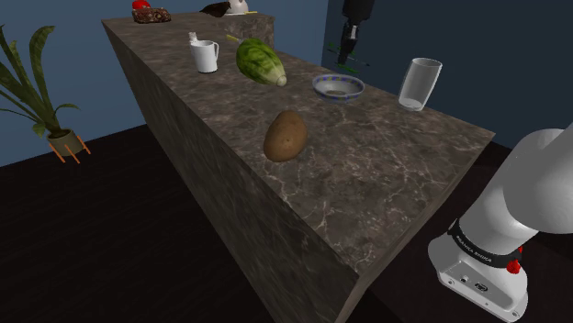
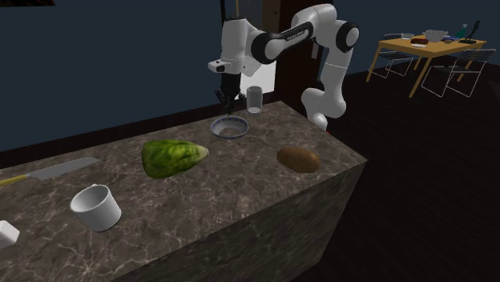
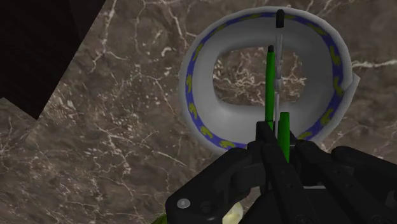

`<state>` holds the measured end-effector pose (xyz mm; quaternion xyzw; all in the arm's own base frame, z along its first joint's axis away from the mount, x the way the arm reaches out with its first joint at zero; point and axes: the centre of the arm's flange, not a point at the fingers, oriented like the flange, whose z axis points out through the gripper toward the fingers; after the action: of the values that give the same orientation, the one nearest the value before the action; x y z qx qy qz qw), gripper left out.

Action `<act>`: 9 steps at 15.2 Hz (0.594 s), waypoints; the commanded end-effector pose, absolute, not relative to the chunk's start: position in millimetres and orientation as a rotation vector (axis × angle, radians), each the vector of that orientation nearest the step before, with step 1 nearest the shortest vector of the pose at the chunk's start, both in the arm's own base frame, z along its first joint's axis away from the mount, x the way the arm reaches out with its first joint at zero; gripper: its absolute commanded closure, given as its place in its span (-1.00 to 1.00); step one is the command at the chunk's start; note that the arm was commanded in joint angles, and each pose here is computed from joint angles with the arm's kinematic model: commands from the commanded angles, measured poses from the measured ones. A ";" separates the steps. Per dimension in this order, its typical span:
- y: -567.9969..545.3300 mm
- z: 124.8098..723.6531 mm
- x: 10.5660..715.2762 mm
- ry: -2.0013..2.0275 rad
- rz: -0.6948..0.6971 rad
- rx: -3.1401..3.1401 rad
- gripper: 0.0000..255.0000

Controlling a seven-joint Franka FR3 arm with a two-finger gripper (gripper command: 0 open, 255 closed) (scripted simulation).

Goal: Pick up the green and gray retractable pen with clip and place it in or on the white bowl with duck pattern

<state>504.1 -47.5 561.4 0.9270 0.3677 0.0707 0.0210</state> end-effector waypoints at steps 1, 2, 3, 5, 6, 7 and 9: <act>-48.4 551.1 504.8 1.141 0.220 2.873 1.00; -48.4 545.8 504.8 1.141 0.220 2.873 1.00; -48.4 540.5 504.8 1.141 0.220 2.873 1.00; -48.4 530.0 504.8 1.141 0.220 2.873 1.00; -48.4 524.7 504.8 1.141 0.220 2.873 1.00; -48.4 519.4 504.8 1.141 0.220 2.873 1.00; -48.4 504.5 504.8 1.141 0.220 2.873 1.00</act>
<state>504.5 -48.3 512.7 0.9269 0.3681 0.0706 0.0210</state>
